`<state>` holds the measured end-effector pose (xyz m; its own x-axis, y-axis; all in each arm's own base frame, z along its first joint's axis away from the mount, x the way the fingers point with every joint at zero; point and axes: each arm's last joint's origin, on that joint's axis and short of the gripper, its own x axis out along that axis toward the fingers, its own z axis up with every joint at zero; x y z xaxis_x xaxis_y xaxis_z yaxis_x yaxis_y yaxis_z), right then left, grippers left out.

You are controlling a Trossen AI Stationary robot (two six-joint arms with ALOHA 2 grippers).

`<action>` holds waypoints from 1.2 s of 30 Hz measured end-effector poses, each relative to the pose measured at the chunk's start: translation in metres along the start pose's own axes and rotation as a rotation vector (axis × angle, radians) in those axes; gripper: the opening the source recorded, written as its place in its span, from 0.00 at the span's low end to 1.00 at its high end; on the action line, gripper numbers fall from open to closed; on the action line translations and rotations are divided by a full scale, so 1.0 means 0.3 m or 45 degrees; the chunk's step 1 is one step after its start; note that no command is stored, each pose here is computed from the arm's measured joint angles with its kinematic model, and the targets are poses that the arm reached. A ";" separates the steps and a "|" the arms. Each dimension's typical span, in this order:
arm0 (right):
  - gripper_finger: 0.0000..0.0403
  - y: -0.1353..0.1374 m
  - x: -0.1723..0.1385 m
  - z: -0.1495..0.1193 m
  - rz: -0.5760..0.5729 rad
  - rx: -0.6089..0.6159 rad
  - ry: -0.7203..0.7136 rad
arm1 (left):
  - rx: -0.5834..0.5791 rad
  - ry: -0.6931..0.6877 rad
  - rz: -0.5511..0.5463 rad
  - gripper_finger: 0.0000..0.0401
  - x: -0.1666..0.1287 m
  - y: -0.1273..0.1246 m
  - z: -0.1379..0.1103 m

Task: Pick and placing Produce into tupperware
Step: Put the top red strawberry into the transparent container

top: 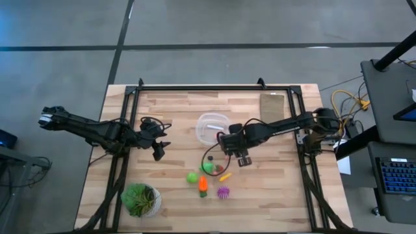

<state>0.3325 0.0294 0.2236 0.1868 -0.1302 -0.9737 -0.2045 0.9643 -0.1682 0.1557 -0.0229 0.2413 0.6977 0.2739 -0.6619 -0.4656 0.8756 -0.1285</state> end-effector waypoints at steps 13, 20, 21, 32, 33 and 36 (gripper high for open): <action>0.36 -0.166 -0.208 0.060 0.083 0.378 0.024 | -0.004 -0.043 0.039 0.50 0.000 0.001 0.006; 0.36 -0.254 -0.052 0.170 0.073 0.350 0.018 | -0.012 -0.055 0.030 0.50 0.000 -0.001 0.009; 0.36 -0.258 -0.028 0.185 0.062 0.322 0.035 | -0.013 -0.054 0.030 0.50 0.000 -0.001 0.009; 0.36 -0.275 0.130 0.265 -0.007 0.151 0.140 | -0.017 -0.046 0.010 0.50 -0.003 -0.002 0.010; 0.36 -0.278 0.132 0.263 -0.034 0.151 0.149 | -0.017 -0.045 0.010 0.50 -0.003 -0.002 0.010; 0.37 -0.291 0.144 0.248 -0.047 0.161 0.177 | -0.015 -0.043 0.010 0.50 -0.003 -0.002 0.010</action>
<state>0.4300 -0.0433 0.2076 0.0552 -0.1882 -0.9806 -0.0760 0.9784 -0.1921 0.1569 -0.0225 0.2441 0.7118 0.2943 -0.6378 -0.4776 0.8686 -0.1322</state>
